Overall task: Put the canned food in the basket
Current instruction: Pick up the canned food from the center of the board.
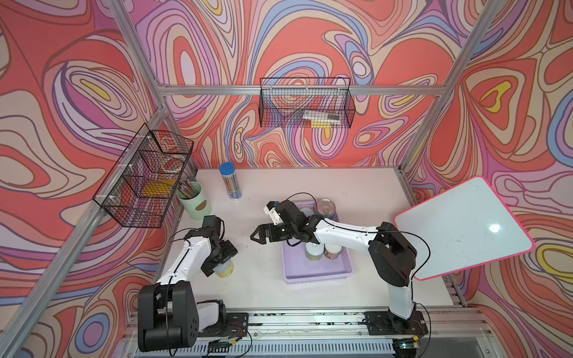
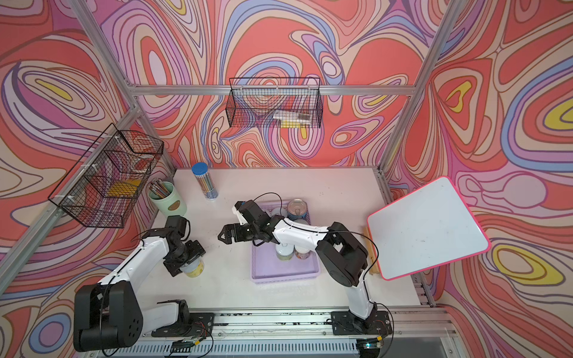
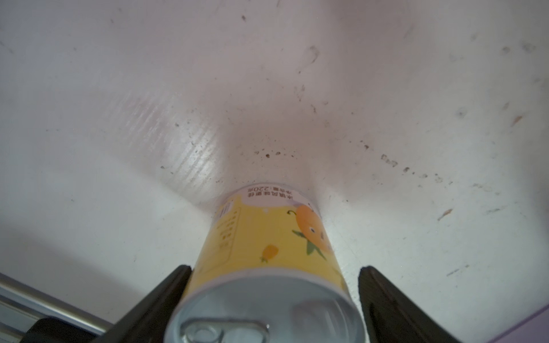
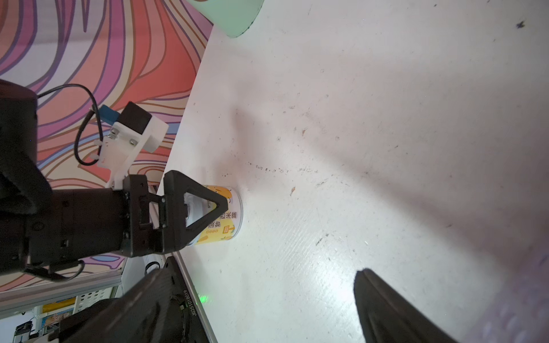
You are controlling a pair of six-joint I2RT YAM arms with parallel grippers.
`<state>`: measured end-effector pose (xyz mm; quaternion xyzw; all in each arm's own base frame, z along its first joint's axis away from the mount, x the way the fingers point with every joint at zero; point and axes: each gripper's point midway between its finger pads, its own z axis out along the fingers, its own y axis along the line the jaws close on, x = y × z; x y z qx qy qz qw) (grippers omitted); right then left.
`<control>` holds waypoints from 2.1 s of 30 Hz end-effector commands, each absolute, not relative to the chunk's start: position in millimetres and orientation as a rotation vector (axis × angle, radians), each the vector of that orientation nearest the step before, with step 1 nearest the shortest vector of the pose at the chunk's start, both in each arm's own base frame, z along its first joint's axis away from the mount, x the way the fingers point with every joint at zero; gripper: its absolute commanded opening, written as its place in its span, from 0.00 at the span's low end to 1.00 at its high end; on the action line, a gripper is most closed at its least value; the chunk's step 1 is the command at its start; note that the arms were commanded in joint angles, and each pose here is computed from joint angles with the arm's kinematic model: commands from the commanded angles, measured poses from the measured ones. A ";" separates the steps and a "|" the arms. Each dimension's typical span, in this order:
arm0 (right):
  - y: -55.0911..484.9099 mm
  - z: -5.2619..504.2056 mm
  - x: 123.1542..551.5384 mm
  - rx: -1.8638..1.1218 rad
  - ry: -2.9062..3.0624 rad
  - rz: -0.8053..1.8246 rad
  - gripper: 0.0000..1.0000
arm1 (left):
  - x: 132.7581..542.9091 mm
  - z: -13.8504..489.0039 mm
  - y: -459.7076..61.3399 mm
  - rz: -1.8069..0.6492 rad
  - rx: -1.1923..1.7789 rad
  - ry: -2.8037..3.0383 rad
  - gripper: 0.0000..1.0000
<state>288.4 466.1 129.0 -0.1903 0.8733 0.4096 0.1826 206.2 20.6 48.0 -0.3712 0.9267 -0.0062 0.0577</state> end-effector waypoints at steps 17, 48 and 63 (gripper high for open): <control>461.8 137.7 284.6 -0.545 2.437 1.160 0.98 | 200.5 60.4 25.3 0.055 -1.118 2.796 0.81; 443.6 169.9 287.7 -0.525 2.354 1.091 0.97 | 222.9 116.1 -3.6 -0.097 -0.880 2.768 0.68; 387.3 197.5 298.2 -0.393 2.272 1.068 0.98 | 260.7 159.3 -60.5 -0.142 -0.565 2.765 0.69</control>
